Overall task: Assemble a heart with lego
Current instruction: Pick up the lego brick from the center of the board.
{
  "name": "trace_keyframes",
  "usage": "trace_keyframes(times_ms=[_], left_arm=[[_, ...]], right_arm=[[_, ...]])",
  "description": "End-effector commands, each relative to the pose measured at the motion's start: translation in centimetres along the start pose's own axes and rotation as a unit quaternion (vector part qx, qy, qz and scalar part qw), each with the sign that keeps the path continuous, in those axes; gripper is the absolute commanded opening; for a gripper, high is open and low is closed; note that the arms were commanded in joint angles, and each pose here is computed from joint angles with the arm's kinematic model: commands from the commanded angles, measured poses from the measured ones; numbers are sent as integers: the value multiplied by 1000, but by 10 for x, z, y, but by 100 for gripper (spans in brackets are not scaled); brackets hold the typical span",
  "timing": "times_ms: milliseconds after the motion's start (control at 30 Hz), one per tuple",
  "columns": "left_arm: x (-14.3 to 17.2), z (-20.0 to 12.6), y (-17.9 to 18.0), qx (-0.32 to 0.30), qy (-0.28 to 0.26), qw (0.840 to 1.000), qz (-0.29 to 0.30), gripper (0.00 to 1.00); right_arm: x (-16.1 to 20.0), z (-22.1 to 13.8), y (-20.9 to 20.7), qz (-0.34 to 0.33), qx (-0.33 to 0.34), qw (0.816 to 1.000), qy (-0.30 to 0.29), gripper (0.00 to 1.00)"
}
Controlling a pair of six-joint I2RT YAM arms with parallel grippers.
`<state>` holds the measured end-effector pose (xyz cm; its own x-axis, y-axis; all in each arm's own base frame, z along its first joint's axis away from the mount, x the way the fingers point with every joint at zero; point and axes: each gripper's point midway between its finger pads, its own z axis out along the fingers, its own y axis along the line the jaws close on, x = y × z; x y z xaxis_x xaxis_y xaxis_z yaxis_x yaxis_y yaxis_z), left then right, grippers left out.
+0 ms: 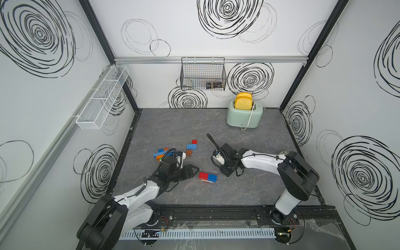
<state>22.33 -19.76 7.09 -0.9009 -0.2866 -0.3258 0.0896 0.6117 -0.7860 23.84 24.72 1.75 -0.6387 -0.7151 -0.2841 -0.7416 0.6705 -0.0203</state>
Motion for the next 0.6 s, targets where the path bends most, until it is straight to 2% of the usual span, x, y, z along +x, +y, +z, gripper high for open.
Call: trace_keyframes(times_ms=[0, 133, 400, 467, 567], left_arm=[[-14, -1, -14, 17, -23, 1000, 12, 65], [-13, 0, -13, 18, -23, 999, 11, 65], [-11, -1, -11, 19, -23, 1000, 9, 65], [-11, -1, -12, 21, -22, 999, 11, 65], [-9, 0, -13, 23, -17, 999, 14, 66]], right_arm=[[3, -1, 4, -18, -1, 1000, 23, 49], [4, -1, 4, -23, -1, 999, 34, 48], [-1, 0, 3, -26, 1, 999, 36, 39], [-1, -1, 3, -27, 3, 999, 36, 40], [-4, -2, 2, -28, 5, 999, 32, 46]])
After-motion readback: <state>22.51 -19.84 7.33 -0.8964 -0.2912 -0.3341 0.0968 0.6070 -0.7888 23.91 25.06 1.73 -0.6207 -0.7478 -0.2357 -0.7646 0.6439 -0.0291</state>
